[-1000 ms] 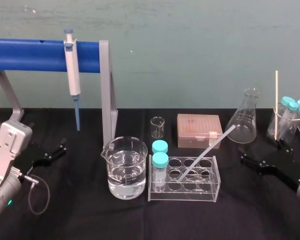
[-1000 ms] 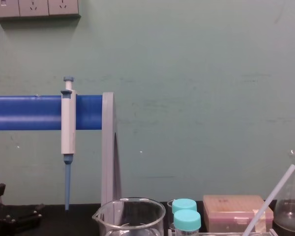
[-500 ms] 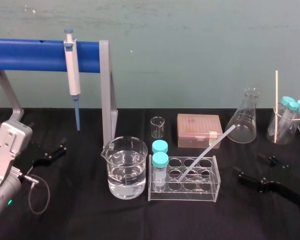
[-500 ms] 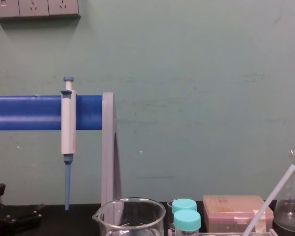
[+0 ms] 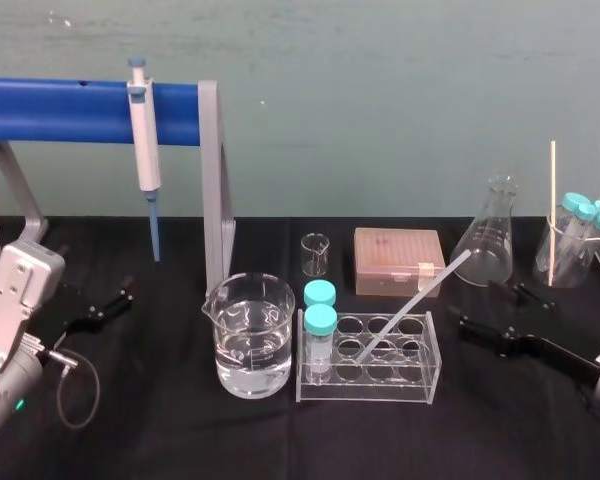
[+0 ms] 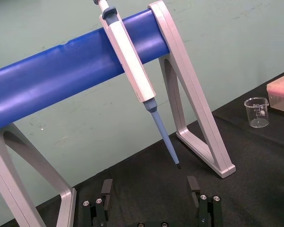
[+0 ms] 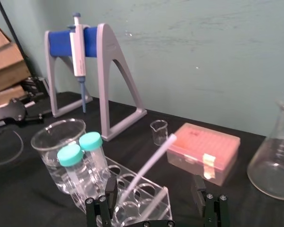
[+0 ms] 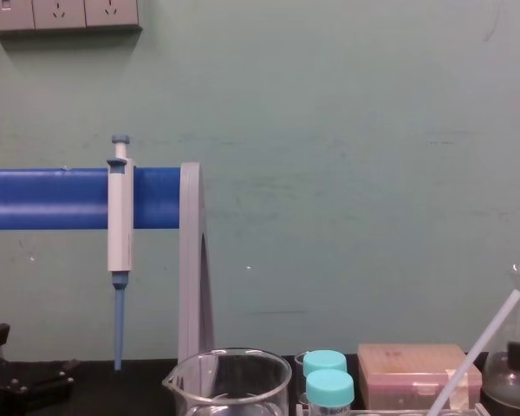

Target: Pick up the stirring rod with one hand, then place it down.

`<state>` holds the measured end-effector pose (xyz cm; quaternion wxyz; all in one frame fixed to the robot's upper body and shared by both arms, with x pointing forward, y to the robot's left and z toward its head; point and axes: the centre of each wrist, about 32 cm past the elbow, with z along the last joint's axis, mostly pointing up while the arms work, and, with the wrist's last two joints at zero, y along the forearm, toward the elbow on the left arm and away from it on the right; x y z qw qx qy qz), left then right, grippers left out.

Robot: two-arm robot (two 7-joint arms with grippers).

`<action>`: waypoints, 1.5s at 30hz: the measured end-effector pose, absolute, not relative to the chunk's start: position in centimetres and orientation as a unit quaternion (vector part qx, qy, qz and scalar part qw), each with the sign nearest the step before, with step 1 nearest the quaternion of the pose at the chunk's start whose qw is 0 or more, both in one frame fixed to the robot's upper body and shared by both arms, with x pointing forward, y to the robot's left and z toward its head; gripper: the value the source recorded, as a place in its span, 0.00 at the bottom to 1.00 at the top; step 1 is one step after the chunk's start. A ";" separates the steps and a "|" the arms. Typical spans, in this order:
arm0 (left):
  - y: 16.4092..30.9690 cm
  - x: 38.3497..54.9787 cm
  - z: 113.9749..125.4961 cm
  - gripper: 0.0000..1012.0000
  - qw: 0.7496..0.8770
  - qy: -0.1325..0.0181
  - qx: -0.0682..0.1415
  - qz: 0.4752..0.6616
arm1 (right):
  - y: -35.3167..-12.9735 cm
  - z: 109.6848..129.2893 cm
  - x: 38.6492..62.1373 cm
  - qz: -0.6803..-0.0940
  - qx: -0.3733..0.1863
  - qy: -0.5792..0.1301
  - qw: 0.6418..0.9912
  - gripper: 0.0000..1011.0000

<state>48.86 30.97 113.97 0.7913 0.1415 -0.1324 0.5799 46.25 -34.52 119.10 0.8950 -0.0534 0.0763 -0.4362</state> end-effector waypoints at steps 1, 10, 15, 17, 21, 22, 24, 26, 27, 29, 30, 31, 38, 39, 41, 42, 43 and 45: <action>31.0 48.9 114.0 0.99 0.791 -0.132 0.142 0.580 | -34.4 119.1 46.5 -0.434 -0.051 0.078 0.896 0.99; 31.0 48.9 114.0 0.99 0.791 -0.132 0.141 0.580 | -33.4 118.4 48.7 -0.425 -0.027 0.108 0.898 0.99; 31.0 48.9 114.0 0.99 0.791 -0.132 0.141 0.580 | -32.7 118.0 49.6 -0.414 -0.019 0.123 0.902 0.99; 31.0 48.9 114.0 0.99 0.791 -0.132 0.142 0.580 | -32.6 117.9 49.8 -0.412 -0.018 0.126 0.902 0.99; 31.0 48.9 114.0 0.99 0.791 -0.132 0.141 0.580 | -32.2 117.6 50.3 -0.407 -0.017 0.132 0.903 0.99; 31.0 48.9 114.0 0.99 0.791 -0.132 0.142 0.580 | -32.1 117.5 50.5 -0.406 -0.017 0.134 0.904 0.99; 31.0 48.9 114.0 0.99 0.791 -0.132 0.142 0.580 | -31.9 117.4 50.7 -0.403 -0.016 0.136 0.905 0.99; 31.0 48.9 114.0 0.99 0.791 -0.132 0.141 0.580 | -31.8 117.4 50.8 -0.402 -0.015 0.137 0.905 0.99; 31.0 48.9 114.0 0.99 0.791 -0.132 0.141 0.580 | -31.8 117.4 50.9 -0.401 -0.015 0.137 0.905 0.99; 31.0 48.9 114.0 0.99 0.791 -0.132 0.141 0.580 | -31.7 117.4 51.0 -0.400 -0.015 0.137 0.906 0.99; 31.0 48.9 114.0 0.99 0.791 -0.132 0.141 0.580 | -31.7 117.4 51.1 -0.400 -0.015 0.137 0.906 0.99; 31.0 48.9 114.0 0.99 0.791 -0.132 0.141 0.580 | -31.6 117.4 51.2 -0.399 -0.016 0.135 0.907 0.99; 31.0 48.9 114.0 0.99 0.791 -0.132 0.142 0.580 | -31.6 117.4 51.2 -0.399 -0.015 0.135 0.907 0.99; 31.0 48.9 114.0 0.99 0.791 -0.132 0.142 0.580 | -31.6 117.4 51.2 -0.399 -0.015 0.136 0.907 0.99; 31.0 48.9 114.0 0.99 0.791 -0.132 0.142 0.580 | -31.6 117.4 51.2 -0.399 -0.015 0.135 0.907 0.99; 31.0 48.9 114.0 0.99 0.791 -0.132 0.142 0.580 | -31.6 117.4 51.1 -0.400 -0.015 0.135 0.907 0.99; 31.0 48.9 114.0 0.99 0.791 -0.132 0.141 0.580 | -31.6 117.4 51.1 -0.400 -0.015 0.136 0.907 0.99; 31.0 48.9 114.0 0.99 0.791 -0.132 0.141 0.580 | -31.6 117.4 51.1 -0.400 -0.015 0.136 0.907 0.97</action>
